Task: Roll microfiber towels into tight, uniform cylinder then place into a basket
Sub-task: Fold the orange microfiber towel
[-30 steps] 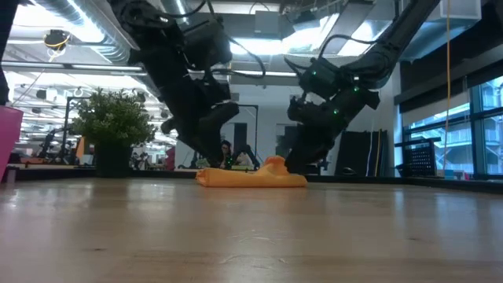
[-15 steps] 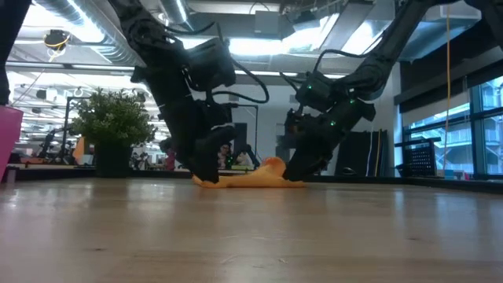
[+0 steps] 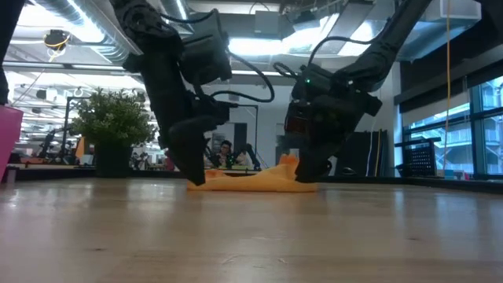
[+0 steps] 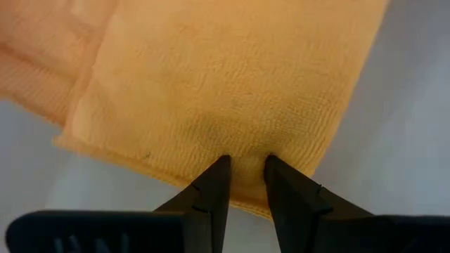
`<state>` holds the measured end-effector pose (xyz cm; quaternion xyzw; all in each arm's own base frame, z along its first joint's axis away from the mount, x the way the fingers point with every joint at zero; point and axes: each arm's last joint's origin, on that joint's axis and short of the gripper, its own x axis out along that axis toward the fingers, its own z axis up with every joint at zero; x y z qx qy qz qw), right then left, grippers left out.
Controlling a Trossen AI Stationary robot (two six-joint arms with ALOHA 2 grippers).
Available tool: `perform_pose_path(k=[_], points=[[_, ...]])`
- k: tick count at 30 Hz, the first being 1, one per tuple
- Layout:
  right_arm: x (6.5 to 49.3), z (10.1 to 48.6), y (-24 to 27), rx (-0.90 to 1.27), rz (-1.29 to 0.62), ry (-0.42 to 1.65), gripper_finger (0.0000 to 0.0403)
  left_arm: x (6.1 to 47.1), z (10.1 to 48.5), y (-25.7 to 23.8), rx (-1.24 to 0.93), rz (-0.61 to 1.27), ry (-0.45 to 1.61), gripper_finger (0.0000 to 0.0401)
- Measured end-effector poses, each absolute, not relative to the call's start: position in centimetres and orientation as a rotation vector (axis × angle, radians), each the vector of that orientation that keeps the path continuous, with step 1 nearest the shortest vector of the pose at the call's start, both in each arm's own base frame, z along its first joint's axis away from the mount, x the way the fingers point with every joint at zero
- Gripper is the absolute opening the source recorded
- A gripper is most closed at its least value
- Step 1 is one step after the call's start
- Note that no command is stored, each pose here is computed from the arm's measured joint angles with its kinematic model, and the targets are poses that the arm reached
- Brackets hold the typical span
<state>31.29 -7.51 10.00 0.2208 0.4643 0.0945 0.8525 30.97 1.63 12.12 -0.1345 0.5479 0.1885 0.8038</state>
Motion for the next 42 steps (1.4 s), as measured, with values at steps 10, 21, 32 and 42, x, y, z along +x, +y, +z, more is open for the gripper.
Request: perform_pose_path(k=[10, 21, 32, 42], points=[[31.8, 10.0, -4.8, 0.505, 0.224, 1.013, 0.0244, 30.9, 12.1, -2.1, -0.264, 0.216, 1.217, 0.0089], [32.1, 10.0, -3.0, 0.499, 0.256, 1.019, 0.0244, 30.6, 12.1, -4.7, -0.270, 0.121, 1.231, 0.0089], [31.6, 13.5, -2.0, 0.337, 0.150, 0.942, 0.0244, 29.6, 15.2, -4.7, -0.206, 0.184, 1.130, 0.0089], [32.3, 14.2, -3.9, 0.106, -0.123, 0.841, 0.0244, 30.1, 15.8, -2.6, -0.116, 0.416, 1.015, 0.0089]])
